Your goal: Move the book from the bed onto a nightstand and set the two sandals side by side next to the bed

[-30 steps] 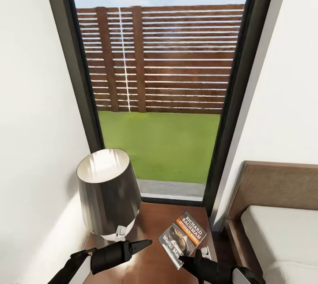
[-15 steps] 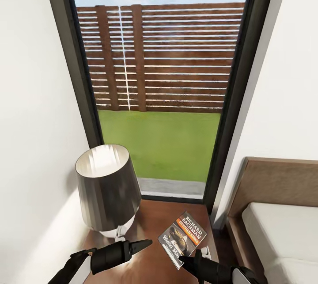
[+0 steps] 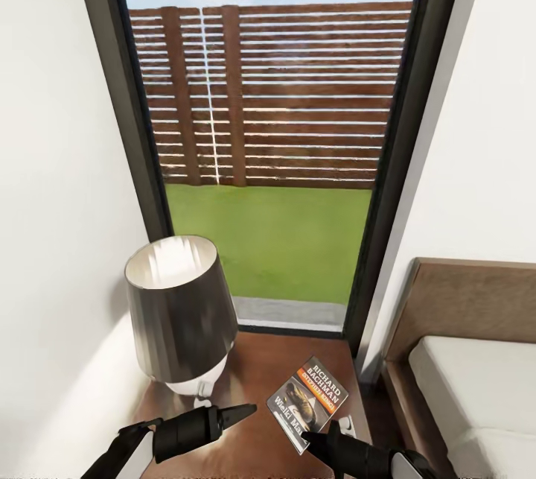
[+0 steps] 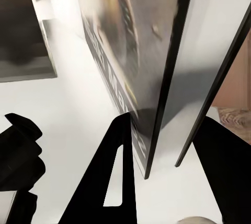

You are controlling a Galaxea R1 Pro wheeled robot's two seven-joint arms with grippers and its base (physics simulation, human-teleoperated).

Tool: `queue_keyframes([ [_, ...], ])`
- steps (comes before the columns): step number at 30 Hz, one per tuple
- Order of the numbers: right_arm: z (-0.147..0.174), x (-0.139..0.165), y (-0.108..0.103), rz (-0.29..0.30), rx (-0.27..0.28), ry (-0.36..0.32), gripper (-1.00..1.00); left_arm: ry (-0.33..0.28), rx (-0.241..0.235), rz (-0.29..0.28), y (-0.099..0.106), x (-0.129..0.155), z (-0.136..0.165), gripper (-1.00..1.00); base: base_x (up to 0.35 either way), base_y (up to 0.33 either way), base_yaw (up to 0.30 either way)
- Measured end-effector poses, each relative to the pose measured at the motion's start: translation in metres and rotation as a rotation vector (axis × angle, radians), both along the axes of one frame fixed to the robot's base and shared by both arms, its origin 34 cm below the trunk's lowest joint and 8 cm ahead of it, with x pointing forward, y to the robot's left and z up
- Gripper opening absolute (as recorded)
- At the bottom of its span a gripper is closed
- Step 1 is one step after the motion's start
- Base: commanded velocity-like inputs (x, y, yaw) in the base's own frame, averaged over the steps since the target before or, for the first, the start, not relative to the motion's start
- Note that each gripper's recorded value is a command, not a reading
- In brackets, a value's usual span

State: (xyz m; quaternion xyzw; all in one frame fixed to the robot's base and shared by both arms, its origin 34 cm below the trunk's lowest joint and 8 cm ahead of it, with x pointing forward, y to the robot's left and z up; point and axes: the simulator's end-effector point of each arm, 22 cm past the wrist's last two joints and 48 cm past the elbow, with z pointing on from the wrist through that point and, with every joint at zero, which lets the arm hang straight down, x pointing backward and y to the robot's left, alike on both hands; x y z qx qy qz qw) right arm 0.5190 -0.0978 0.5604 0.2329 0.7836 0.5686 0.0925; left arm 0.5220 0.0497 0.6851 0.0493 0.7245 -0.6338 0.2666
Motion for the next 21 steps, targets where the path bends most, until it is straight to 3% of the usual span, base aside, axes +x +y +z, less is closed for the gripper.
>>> queue_keyframes([
  [21, -0.04, -0.003, -0.001, -0.011, 0.003, -0.014, -1.0, -0.001, 0.0, 0.0, 0.0, -0.006, -0.042, 1.0, 0.0, 0.0, 0.0],
])
